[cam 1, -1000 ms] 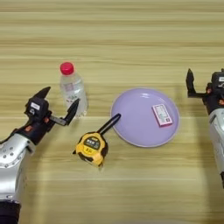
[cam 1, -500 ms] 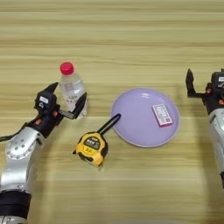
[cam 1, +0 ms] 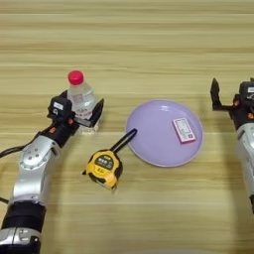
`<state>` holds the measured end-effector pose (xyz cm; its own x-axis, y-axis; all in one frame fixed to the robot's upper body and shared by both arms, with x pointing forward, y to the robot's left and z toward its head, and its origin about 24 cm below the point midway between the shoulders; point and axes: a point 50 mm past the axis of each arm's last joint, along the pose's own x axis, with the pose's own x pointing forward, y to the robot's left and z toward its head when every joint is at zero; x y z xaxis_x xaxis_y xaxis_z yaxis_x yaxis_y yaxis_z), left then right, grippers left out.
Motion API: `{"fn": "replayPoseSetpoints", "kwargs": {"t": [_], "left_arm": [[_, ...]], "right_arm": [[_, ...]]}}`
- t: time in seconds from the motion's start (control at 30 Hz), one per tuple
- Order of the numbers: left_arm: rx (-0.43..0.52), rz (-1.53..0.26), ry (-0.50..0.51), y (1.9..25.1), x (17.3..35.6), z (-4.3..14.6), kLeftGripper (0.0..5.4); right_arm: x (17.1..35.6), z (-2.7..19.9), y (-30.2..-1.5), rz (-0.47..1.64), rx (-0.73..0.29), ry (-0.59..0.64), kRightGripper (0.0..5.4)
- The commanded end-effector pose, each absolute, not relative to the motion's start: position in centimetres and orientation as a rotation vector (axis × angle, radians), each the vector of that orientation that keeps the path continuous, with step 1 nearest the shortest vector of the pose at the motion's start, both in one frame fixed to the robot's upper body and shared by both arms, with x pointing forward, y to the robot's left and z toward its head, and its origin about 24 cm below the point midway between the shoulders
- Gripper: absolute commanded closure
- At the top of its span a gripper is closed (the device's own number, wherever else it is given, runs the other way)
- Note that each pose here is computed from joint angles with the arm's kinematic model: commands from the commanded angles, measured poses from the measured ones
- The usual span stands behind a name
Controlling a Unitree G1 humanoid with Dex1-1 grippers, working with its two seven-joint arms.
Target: Move the objects on the table
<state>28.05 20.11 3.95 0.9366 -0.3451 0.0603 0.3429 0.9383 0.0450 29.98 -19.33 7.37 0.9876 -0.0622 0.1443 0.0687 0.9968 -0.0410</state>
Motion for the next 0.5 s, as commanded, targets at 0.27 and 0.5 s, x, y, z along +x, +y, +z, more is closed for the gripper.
{"fn": "replayPoseSetpoints", "kwargs": {"t": [0.27,0.5], "left_arm": [[0.018,-0.313,-0.099,20.23,28.47,4.30,0.88],[0.020,-0.320,-0.104,20.10,28.53,4.43,1.42]], "right_arm": [[30.18,7.63,-19.05,-0.062,-0.046,-0.156,0.00],[30.19,7.56,-19.03,-0.061,-0.046,-0.153,0.00]]}}
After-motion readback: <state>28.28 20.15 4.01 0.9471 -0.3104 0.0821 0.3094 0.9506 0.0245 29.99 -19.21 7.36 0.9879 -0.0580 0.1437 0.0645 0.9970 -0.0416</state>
